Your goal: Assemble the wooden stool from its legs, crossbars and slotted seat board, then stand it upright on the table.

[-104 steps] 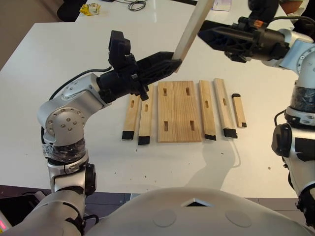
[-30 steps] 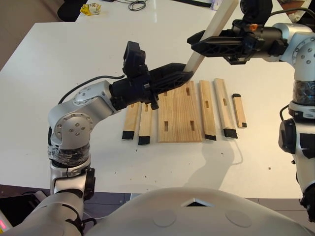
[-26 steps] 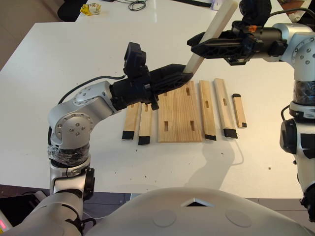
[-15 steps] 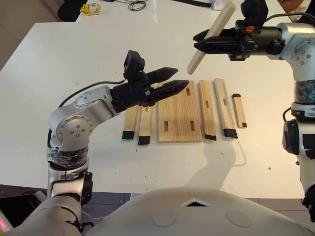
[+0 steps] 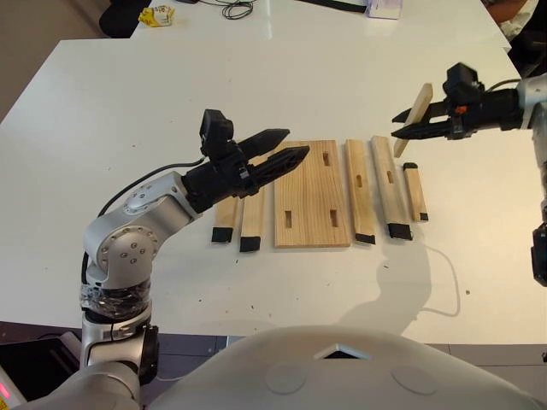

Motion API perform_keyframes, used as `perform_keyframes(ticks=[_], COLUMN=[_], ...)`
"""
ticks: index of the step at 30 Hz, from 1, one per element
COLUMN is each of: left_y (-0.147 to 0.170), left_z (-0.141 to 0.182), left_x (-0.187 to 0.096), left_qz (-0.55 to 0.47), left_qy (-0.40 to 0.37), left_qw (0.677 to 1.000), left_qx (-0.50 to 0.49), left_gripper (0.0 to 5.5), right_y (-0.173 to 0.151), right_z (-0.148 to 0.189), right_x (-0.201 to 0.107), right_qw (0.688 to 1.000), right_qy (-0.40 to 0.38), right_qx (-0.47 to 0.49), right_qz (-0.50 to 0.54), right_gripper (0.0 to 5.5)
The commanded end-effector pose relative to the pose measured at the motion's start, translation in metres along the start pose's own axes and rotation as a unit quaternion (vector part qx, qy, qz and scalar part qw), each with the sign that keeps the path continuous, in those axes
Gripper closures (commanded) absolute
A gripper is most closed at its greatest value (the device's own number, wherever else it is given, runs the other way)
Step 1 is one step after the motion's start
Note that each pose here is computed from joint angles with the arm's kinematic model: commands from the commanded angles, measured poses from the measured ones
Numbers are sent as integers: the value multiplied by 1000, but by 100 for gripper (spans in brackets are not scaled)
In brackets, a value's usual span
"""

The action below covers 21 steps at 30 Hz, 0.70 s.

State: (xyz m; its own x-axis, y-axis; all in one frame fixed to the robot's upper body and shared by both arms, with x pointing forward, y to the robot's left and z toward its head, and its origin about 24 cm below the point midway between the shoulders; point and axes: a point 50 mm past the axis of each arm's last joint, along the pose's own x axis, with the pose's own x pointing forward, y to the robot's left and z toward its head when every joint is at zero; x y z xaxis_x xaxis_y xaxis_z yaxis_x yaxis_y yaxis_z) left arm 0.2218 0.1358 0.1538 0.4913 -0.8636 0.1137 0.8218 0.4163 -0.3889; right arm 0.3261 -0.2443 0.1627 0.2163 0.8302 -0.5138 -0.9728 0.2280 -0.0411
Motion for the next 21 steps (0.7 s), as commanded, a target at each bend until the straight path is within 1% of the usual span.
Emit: perform_keyframes(ticks=[1, 6, 14, 21], left_y=[0, 0, -1, 0], left_z=[1, 2, 2, 2], left_x=[-2, -4, -4, -6], left_qz=[10, 8, 7, 7], left_qy=[3, 7, 7, 8], left_qw=[1000, 1000, 1000, 1000], left_qx=[10, 9, 6, 5], left_gripper=[215, 215, 215, 215], right_y=[3, 8, 3, 10], right_z=[-20, -40, -38, -49], right_x=[10, 9, 7, 13], right_qw=[1000, 1000, 999, 1000], right_qy=[4, 23, 16, 9], right_qx=[-8, -9, -26, -16], right_qz=[-9, -13, -27, -23], right_gripper=[417, 417, 417, 417])
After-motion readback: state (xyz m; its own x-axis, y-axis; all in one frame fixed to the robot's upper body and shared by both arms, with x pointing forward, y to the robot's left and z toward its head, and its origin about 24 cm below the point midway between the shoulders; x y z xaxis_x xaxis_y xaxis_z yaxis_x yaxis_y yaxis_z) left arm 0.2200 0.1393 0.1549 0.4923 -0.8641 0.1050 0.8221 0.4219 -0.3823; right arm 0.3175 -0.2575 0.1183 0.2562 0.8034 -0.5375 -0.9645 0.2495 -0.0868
